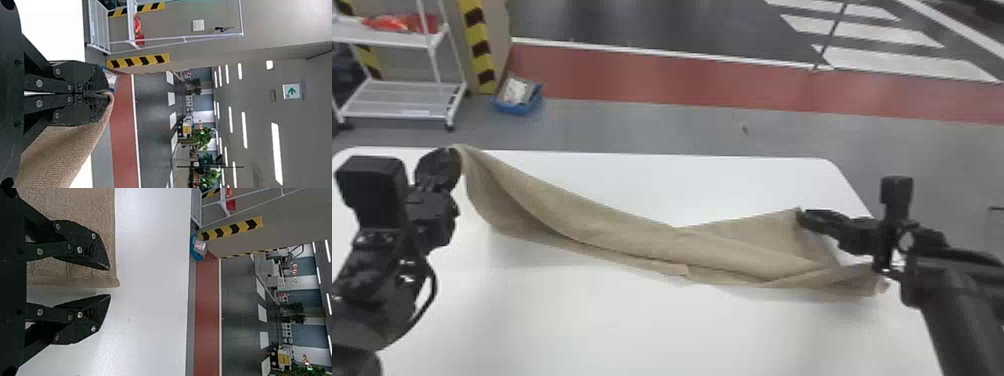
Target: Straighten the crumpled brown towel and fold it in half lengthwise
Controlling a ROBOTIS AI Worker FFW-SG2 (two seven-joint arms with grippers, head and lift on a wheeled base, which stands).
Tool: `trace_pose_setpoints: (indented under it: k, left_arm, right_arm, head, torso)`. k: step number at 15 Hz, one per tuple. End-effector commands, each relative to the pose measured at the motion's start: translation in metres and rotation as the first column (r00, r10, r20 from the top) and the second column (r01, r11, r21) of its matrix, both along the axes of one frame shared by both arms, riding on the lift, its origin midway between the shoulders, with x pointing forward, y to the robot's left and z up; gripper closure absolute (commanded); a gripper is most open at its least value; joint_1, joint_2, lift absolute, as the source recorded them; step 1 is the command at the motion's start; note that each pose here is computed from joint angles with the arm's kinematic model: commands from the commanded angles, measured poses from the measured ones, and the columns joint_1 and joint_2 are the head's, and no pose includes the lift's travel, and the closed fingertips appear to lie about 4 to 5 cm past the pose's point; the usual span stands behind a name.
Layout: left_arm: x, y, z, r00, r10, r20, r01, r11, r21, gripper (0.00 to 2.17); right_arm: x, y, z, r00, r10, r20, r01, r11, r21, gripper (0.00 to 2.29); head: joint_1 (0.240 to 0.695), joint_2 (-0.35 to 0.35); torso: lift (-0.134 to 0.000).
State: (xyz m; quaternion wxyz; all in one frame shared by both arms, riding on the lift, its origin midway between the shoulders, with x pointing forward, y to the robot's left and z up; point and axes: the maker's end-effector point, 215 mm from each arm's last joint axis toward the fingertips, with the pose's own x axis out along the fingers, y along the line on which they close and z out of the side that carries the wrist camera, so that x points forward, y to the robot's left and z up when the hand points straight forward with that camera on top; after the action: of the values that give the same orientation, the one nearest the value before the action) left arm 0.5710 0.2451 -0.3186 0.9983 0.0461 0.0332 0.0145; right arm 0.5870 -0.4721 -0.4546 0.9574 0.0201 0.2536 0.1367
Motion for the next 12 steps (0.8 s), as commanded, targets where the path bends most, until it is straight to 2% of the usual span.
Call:
trace_pose_setpoints:
  k: [1, 4, 5, 6, 9, 10, 11, 12]
  left_arm:
    - [0.000, 0.000, -0.001, 1.000, -0.001, -0.001, 0.001, 1.000, 0.000, 1.38]
    - [-0.001, 0.001, -0.001, 1.000, 0.001, -0.002, -0.001, 1.000, 0.002, 1.38]
    - [-0.001, 0.002, -0.002, 1.000, 0.002, -0.003, -0.002, 1.000, 0.002, 1.38]
    - [-0.002, 0.002, -0.002, 1.000, 0.000, -0.002, 0.000, 1.000, 0.003, 1.38]
    - [-0.001, 0.003, -0.002, 1.000, 0.002, -0.004, -0.002, 1.000, 0.005, 1.38]
    - [-0.001, 0.003, -0.002, 1.000, 0.002, -0.003, -0.002, 1.000, 0.005, 1.38]
    - [-0.002, 0.001, -0.002, 1.000, -0.001, -0.004, 0.001, 1.000, 0.004, 1.38]
    - [-0.002, 0.001, -0.001, 1.000, -0.002, -0.002, 0.002, 1.000, 0.004, 1.38]
  right_arm:
    - [0.004, 0.000, 0.005, 1.000, -0.002, 0.009, 0.002, 1.000, 0.002, 0.77]
    - [0.012, 0.009, 0.006, 1.000, 0.017, -0.002, -0.017, 1.000, 0.001, 0.77]
    - [0.012, 0.012, 0.003, 1.000, 0.019, -0.015, -0.019, 1.000, 0.006, 0.92]
    - [0.013, 0.013, 0.002, 1.000, 0.020, -0.020, -0.020, 1.000, 0.010, 0.94]
    - [0.012, 0.011, 0.000, 0.999, 0.019, -0.033, -0.019, 1.000, 0.011, 0.94]
    - [0.012, 0.013, 0.000, 0.999, 0.025, -0.034, -0.024, 1.000, 0.020, 1.02]
    - [0.011, 0.014, 0.002, 0.999, 0.026, -0.034, -0.024, 0.999, 0.041, 1.19]
    - [0.007, 0.014, 0.003, 0.999, 0.021, -0.040, -0.017, 0.997, 0.077, 1.20]
  head:
    - [0.695, -0.211]
    - [0.695, -0.210]
    - [0.695, -0.206]
    - [0.695, -0.203]
    - [0.695, -0.197]
    - [0.695, -0.196]
    - [0.695, -0.196]
    - [0.695, -0.195]
  torso:
    - [-0.124]
    - [-0.124]
    - [-0.124]
    - [-0.124]
    - [-0.124]
    - [-0.124]
    - [-0.124]
    - [-0.124]
